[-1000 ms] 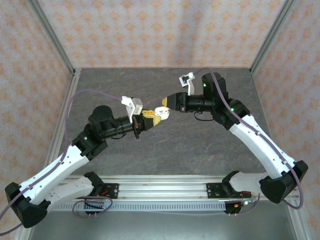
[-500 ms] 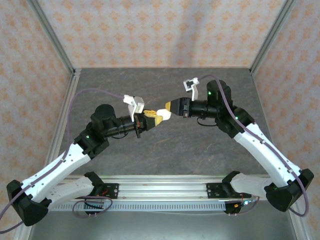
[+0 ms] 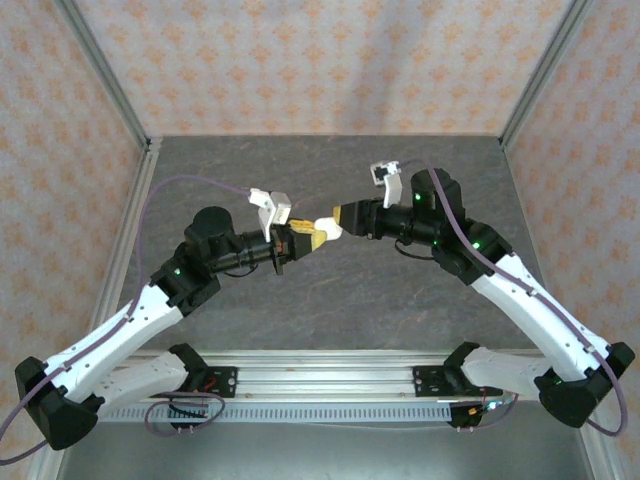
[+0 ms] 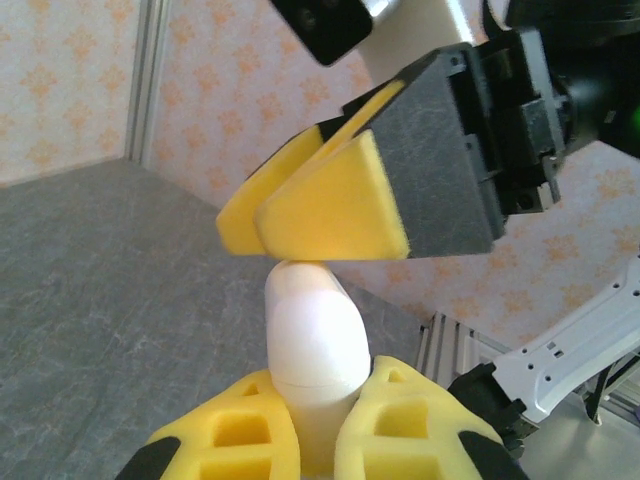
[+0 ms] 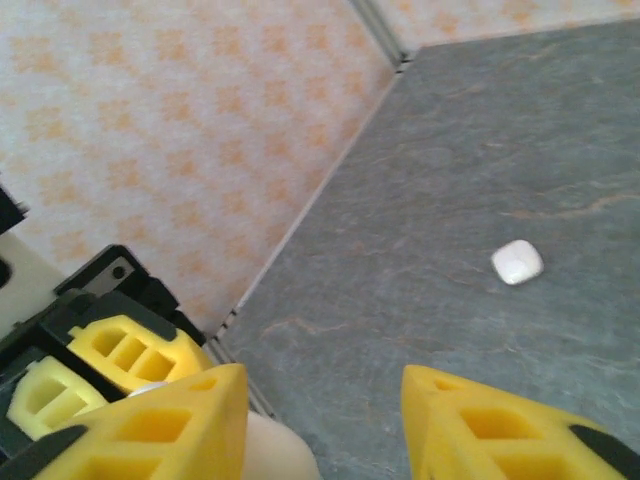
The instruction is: Insert the wireless bluetooth earbuds into the charging case
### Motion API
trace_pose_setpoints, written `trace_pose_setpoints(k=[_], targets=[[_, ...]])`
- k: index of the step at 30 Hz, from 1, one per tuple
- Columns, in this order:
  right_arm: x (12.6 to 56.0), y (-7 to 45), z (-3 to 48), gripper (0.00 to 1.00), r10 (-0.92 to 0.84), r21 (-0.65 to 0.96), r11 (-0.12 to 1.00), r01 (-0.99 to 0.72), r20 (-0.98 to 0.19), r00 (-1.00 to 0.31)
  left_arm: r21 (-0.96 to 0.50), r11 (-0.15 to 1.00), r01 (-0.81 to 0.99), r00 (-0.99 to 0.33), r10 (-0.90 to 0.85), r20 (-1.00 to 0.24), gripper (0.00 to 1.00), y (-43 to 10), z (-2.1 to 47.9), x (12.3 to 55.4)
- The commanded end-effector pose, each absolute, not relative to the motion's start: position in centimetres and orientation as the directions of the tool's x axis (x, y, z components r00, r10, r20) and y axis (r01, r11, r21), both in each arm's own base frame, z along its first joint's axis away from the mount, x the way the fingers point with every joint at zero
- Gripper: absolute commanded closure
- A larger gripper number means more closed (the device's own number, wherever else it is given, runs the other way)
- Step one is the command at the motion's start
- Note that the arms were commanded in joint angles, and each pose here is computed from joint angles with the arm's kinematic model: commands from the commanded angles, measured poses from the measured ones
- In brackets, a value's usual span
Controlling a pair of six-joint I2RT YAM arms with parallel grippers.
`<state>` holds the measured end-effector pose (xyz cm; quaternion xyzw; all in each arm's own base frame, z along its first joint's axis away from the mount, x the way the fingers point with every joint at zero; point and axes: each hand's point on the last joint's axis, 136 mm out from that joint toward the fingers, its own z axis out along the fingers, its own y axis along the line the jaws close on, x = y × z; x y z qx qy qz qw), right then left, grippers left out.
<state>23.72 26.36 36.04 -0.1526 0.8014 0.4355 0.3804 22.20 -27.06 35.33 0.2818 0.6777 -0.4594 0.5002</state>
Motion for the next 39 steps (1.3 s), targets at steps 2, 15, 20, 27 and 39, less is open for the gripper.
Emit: trace_pose_setpoints(k=[2,15,20,27,39], targets=[[24.9,22.0,35.7,0.49,0.140,0.476,0.748,-0.462,-0.794,-0.591,-0.344,0.542,0.767,-0.341,-0.111,-0.933,1.00,-25.5,35.6,24.4],[26.4,18.0,30.1,0.41,0.174,0.421,0.874,-0.241,-0.736,-0.655,-0.477,0.761,0.440,-0.624,-0.123,-0.772,1.00,-22.0,23.1,30.8],[26.9,15.6,27.6,0.33,0.183,0.362,0.920,-0.148,-0.734,-0.654,-0.498,0.791,0.356,-0.706,-0.122,-0.698,0.98,-22.3,18.2,32.3],[27.2,12.5,24.0,0.25,0.190,0.268,0.963,-0.023,-0.738,-0.647,-0.567,0.767,0.302,-0.820,-0.094,-0.564,0.92,-25.1,12.0,33.3],[27.5,7.1,21.6,0.14,0.166,0.096,0.984,0.151,-0.799,-0.578,-0.435,0.863,0.258,-0.873,0.015,-0.487,0.65,-23.2,8.0,33.0]])
